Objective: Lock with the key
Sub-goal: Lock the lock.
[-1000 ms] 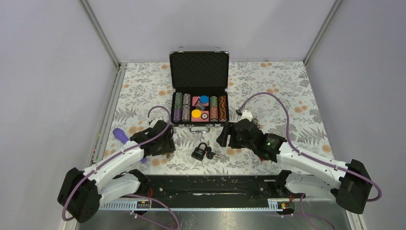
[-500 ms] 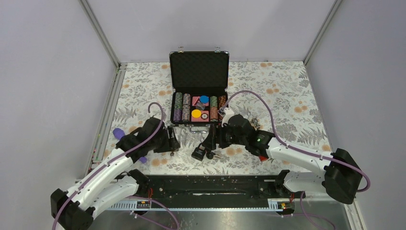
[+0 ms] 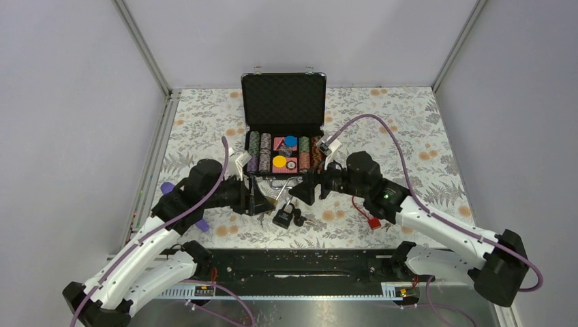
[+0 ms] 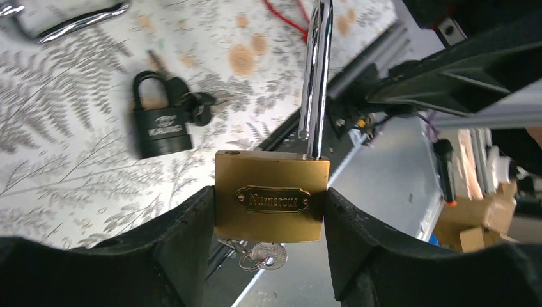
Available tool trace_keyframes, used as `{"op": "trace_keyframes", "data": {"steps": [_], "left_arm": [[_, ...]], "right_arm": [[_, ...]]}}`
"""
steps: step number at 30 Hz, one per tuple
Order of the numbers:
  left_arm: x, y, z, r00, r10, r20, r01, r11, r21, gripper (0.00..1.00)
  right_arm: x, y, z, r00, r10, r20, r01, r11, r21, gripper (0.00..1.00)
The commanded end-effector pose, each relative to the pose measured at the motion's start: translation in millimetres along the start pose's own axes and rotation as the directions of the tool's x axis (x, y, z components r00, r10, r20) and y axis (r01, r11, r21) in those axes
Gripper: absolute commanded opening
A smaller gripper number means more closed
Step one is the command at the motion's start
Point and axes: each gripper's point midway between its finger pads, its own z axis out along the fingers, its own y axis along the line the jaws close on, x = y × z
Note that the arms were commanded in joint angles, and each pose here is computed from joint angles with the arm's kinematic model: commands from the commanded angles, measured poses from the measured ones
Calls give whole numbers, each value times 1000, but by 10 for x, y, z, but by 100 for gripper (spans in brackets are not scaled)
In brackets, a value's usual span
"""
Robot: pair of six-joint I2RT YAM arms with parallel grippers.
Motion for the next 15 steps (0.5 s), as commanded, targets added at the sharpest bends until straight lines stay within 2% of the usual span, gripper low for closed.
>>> {"op": "trace_keyframes", "data": {"steps": [1,5,9,12,15], "left_arm": [[-351,-757,-256,977,179,119,-207,933,293,0],[-365,-886,-341,964,226,142,-262,902,343,0],[-324,-973,-388,958,250,139,-285,874,394,0],[-289,-1012,-402,955,265,131,-296,855,426,0],[-274,-1034,-419,952,275,133,-306,844,440,0]], "right_arm": [[-365,264,-187,975,-205,81,212,973,-88,84],[-436,295,-329,951,-284,119,294,952,-81,86],[-413,458,-446,929,-343,138,363,918,-161,86],[-344,606,-518,917,-377,129,398,883,-249,84],[-278,732,-569,914,-389,111,403,853,-331,77]]}}
